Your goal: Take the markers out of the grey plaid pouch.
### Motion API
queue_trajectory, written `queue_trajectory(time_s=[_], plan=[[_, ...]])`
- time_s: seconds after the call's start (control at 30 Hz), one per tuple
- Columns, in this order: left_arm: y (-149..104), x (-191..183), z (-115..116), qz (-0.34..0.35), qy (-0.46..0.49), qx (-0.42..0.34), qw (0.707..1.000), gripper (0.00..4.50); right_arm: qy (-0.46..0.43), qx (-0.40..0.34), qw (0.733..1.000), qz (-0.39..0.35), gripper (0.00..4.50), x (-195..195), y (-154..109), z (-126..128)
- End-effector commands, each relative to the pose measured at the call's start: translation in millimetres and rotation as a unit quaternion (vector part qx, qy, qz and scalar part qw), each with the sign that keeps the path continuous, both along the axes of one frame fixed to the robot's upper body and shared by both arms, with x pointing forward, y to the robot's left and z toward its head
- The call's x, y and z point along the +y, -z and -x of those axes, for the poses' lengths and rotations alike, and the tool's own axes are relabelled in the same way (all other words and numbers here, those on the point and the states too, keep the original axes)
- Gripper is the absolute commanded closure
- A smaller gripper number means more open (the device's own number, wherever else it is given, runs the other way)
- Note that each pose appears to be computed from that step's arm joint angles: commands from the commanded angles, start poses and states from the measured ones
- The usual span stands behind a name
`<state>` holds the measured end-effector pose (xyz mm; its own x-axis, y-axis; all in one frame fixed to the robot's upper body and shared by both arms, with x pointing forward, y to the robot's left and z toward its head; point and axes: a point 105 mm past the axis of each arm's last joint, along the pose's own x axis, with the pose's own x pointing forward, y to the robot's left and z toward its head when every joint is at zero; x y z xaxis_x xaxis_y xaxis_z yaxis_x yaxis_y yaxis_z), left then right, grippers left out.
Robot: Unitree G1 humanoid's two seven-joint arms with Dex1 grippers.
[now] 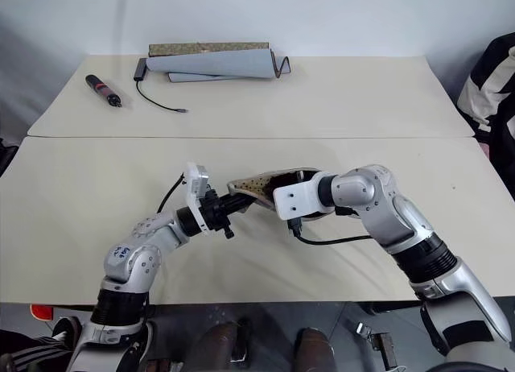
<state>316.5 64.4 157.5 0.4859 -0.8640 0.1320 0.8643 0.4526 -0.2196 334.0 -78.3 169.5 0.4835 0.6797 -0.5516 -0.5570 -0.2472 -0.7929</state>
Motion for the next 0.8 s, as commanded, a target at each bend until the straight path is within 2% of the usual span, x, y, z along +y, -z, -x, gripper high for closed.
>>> queue_trajectory(time_s=[0.03,0.1,0.17,0.2,0.33,0.4,0.5,0.53,0.6,0.63,0.73,0.8], plan=[[-21,7,-1,0.008,-0.011,-0.040,0.999,4.50,-0.017,-0.008,1.000,-0.015,1.18,5,0,1],[-22,6,0,0.018,-0.006,-0.032,0.999,4.50,-0.011,-0.003,1.000,-0.019,1.18,5,0,-2],[-27,5,1,0.034,-0.004,-0.032,0.999,4.50,0.010,-0.003,0.999,0.046,1.18,-12,19,-6],[-34,5,1,0.067,0.003,-0.015,0.998,4.50,0.008,0.001,0.997,0.074,1.18,-18,28,-5],[-23,4,0,0.005,-0.001,-0.030,1.000,4.50,-0.047,-0.053,0.997,0.001,1.18,8,1,-2],[-14,7,-2,-0.023,-0.011,-0.038,0.999,4.50,-0.051,-0.047,0.997,-0.031,1.18,14,-15,0],[-20,13,-9,0.004,-0.037,-0.031,0.999,4.50,-0.050,-0.026,0.998,-0.041,1.18,10,-20,3],[-17,12,-9,-0.028,-0.037,-0.049,0.998,4.50,-0.045,-0.008,0.998,-0.042,1.18,6,-19,4],[1,10,-10,-0.121,-0.036,-0.090,0.988,4.50,-0.017,0.051,0.991,-0.126,1.18,9,-33,4],[8,9,-9,-0.146,-0.029,-0.100,0.984,4.50,-0.007,0.067,0.987,-0.144,1.18,9,-38,4],[11,4,-1,-0.160,-0.008,-0.130,0.978,4.50,0.038,0.101,0.982,-0.152,1.18,4,-36,0],[11,1,2,-0.162,0.003,-0.142,0.977,4.50,0.054,0.097,0.986,-0.127,1.18,0,-30,-2]])
